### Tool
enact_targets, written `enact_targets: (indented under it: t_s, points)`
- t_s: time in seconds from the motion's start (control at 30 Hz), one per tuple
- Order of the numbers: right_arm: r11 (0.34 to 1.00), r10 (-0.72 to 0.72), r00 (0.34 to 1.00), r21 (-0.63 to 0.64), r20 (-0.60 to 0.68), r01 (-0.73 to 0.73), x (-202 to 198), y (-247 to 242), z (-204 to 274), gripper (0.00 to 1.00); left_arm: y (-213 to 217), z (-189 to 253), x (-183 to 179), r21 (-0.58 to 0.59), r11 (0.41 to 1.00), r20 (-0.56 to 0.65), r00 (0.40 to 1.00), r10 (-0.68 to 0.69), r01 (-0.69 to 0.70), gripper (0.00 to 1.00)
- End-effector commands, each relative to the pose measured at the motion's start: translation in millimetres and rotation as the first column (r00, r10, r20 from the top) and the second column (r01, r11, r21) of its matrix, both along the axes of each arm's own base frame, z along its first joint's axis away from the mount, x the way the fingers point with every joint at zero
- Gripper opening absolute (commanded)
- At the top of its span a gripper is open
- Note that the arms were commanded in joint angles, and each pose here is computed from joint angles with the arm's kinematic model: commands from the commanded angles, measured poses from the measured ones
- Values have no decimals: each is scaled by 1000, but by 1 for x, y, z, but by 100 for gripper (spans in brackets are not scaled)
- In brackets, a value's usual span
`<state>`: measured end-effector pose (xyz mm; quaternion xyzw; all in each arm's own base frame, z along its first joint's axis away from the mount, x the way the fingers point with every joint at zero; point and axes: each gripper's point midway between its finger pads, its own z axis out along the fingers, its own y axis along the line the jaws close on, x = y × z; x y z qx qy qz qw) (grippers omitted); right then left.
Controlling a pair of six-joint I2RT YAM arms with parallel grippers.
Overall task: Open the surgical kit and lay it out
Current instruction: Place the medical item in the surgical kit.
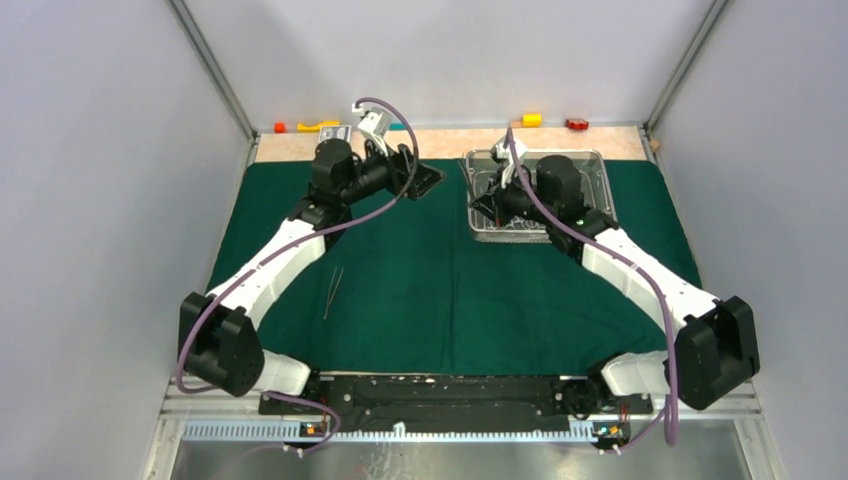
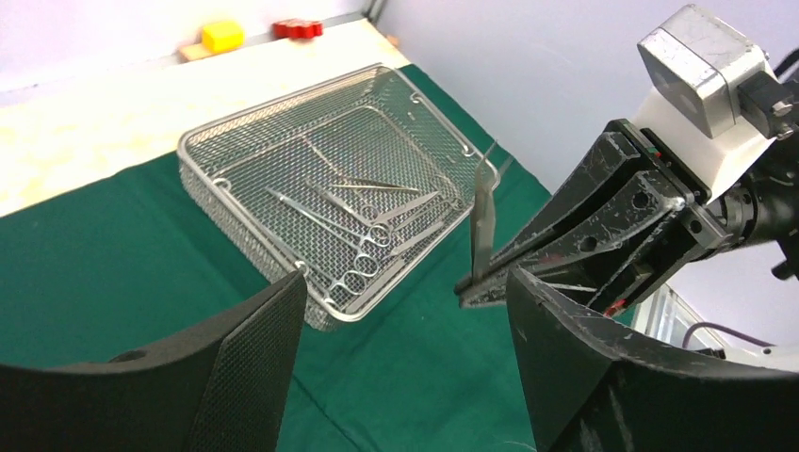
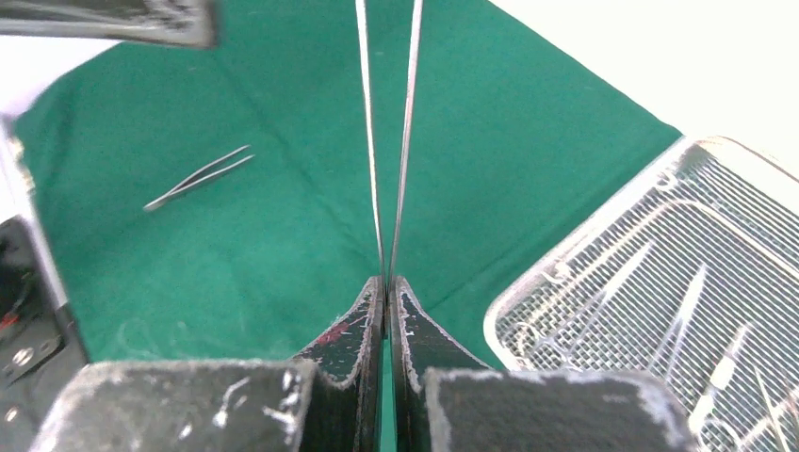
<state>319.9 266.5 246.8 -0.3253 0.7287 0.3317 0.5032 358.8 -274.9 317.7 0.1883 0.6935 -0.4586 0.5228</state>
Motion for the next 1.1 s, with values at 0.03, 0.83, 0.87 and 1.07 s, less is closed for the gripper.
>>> enact_targets:
  t_s: [0.03,0.83,0.87,1.07]
  points:
    - [970,-237,969,-41,67,240,29,-7,16,0,15,17,2,10,994,-16,994,111,-111,82]
    - [919,-373,926,-120,51,377,40,18,-11,0,-25,-9,46,82,986,-211,964,161,-147,56]
    - [919,-372,927,-120,51,375,40,18,-11,0,-27,-8,45,76,988,-215,965,151,-137,55]
    - [920,-367,929,-125,50,370,40,19,-12,0,-36,-11,41,57,994,-235,966,108,-97,54]
